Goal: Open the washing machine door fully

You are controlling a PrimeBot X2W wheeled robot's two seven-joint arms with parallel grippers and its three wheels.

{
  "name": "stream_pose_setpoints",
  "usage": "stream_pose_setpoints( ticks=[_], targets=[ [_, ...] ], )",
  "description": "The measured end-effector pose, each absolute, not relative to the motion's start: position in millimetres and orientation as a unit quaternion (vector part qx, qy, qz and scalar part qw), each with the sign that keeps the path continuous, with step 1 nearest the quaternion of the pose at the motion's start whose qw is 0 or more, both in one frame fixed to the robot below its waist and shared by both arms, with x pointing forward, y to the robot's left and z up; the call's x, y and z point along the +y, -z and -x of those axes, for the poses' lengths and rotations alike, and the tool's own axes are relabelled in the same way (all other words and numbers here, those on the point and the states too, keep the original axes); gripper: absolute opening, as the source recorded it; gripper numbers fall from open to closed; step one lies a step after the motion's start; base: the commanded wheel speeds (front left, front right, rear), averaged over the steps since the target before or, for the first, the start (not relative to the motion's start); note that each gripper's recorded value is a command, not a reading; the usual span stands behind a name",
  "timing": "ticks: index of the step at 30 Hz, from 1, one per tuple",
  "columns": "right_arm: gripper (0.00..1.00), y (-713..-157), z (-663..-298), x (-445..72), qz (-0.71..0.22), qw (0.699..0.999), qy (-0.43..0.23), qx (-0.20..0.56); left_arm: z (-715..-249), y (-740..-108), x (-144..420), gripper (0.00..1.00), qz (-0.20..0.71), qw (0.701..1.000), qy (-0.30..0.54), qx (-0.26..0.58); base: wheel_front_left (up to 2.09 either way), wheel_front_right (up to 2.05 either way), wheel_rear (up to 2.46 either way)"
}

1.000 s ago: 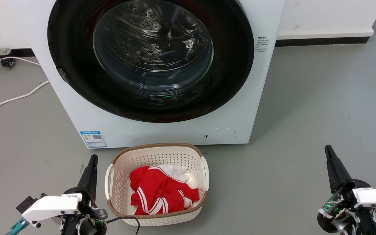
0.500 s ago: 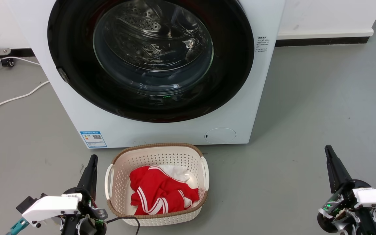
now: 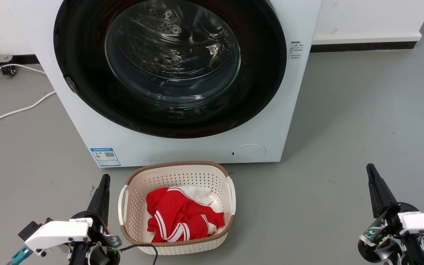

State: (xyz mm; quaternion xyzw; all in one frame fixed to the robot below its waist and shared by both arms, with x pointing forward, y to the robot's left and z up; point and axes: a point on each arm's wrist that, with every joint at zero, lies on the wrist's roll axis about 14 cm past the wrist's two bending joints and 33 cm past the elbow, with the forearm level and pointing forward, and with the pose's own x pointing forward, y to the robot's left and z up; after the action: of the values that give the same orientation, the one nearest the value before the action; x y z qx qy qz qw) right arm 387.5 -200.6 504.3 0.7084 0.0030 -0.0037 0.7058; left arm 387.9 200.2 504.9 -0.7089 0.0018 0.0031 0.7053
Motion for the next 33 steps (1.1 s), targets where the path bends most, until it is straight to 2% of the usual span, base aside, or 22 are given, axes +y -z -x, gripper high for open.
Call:
stream_pose_setpoints(
  ticks=[12,13,19,23,33],
  targets=[
    [0.0,-504,-388,-201,-0.709,0.705,0.003,0.003,-388,-505,200,0.0,0.709,0.705,-0.002,0.002,0.0,0.0,0.0],
    [1.0,-502,-387,-201,-0.709,0.705,0.006,0.006,-387,-503,200,1.0,0.71,0.705,-0.005,0.005,0.0,0.0,0.0],
    [1.0,-477,-374,-201,-0.711,0.702,0.036,0.028,-375,-477,199,1.0,0.712,0.7,-0.034,0.029,0.0,0.0,0.0],
    [1.0,-476,-373,-204,-0.706,0.706,0.044,0.022,-375,-481,200,1.0,0.704,0.71,-0.035,0.021,0.0,0.0,0.0],
    [1.0,-492,-372,-207,-0.618,0.786,0.033,0.005,-377,-493,197,1.0,0.621,0.783,-0.03,0.016,0.0,0.0,0.0]
  ],
)
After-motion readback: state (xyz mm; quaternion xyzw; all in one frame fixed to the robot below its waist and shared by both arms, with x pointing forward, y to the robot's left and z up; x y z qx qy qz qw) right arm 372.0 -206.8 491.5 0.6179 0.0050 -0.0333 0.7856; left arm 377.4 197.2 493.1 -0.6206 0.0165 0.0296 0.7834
